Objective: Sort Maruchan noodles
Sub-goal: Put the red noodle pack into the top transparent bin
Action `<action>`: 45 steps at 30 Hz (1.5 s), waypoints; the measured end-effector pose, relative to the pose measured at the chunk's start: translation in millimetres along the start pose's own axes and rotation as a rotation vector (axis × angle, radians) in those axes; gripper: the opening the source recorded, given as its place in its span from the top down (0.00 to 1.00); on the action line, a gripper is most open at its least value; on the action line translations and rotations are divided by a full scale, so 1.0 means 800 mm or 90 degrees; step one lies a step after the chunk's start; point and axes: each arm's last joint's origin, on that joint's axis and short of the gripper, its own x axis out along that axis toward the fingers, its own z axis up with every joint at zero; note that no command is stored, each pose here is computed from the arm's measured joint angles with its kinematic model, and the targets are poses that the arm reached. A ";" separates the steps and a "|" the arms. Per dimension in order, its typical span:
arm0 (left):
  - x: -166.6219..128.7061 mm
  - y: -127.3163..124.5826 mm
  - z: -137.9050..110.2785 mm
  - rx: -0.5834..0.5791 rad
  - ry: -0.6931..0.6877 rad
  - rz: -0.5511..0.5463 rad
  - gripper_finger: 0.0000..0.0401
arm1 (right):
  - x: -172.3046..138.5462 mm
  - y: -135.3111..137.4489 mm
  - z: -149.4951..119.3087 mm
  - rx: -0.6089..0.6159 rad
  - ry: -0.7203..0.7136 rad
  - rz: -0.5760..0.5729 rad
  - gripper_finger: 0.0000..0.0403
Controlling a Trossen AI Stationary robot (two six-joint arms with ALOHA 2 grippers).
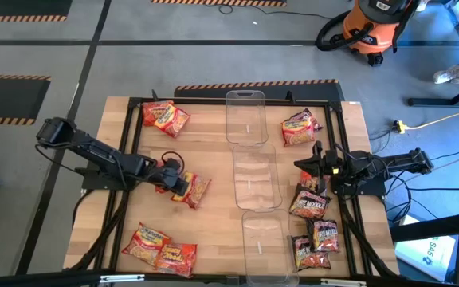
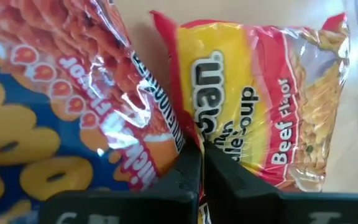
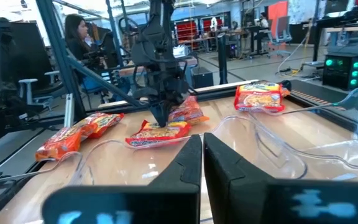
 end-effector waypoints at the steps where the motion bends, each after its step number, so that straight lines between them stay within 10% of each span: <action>1: -0.002 -0.004 0.000 0.012 -0.001 -0.006 0.99 | 0.000 0.000 0.000 0.000 0.000 0.002 0.99; 31: -0.033 -0.059 -0.001 0.377 -0.110 -0.079 1.00 | 0.000 0.001 0.008 0.145 -0.044 0.004 0.97; 45: -0.036 -0.061 -0.010 0.452 -0.180 -0.044 1.00 | 0.031 0.006 0.012 0.158 -0.045 -0.029 0.44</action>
